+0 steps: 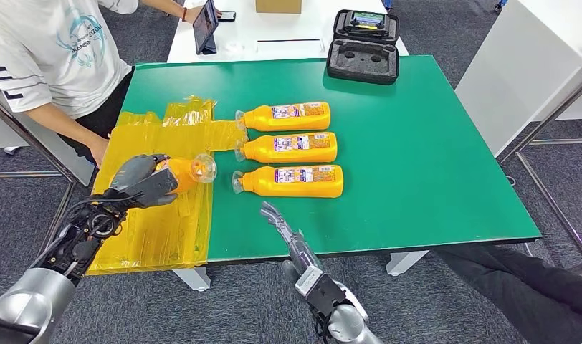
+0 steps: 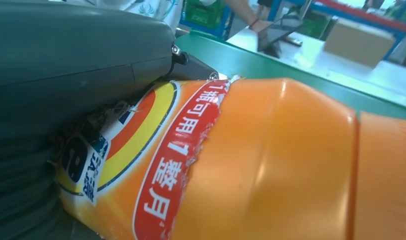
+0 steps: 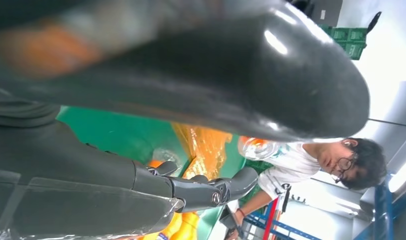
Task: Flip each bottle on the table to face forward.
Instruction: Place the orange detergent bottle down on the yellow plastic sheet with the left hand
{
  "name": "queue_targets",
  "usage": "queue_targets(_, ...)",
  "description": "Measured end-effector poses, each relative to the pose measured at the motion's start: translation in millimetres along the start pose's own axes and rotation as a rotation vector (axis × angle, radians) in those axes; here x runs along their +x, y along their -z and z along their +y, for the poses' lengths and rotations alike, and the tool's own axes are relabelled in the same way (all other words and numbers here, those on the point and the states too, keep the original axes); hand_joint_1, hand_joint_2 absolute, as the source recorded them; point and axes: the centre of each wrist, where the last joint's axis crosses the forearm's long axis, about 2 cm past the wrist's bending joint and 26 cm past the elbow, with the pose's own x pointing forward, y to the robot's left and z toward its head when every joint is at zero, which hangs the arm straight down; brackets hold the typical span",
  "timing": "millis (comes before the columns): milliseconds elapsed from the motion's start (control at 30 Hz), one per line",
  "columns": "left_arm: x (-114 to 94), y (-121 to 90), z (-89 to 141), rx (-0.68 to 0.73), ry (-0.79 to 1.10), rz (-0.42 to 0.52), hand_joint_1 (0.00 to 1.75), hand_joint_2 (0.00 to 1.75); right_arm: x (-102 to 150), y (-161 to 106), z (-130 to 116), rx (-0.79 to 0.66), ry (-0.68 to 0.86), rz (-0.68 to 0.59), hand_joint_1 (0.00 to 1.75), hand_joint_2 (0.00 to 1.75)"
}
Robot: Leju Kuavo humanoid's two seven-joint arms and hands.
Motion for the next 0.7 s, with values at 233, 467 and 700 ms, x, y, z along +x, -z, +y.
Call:
queue_targets(233,-6.2,9.1,10.2,-0.074,0.091,0.022,1.61,1.75,-1.6,-4.3,0.8,-0.006,0.012,0.013,0.0,0.0)
queue_targets(467,-8.7,8.0,3.9,-0.115,0.143,0.048,1.67,1.75,-1.4,-3.2,2.3,-0.004,0.012,0.028,0.0,0.0)
queue_targets(700,-8.6,4.7,-8.9,-0.178,0.18,0.056,1.65,1.75,-0.7,-0.1,-0.3,-0.002,0.004,0.038,0.0,0.0)
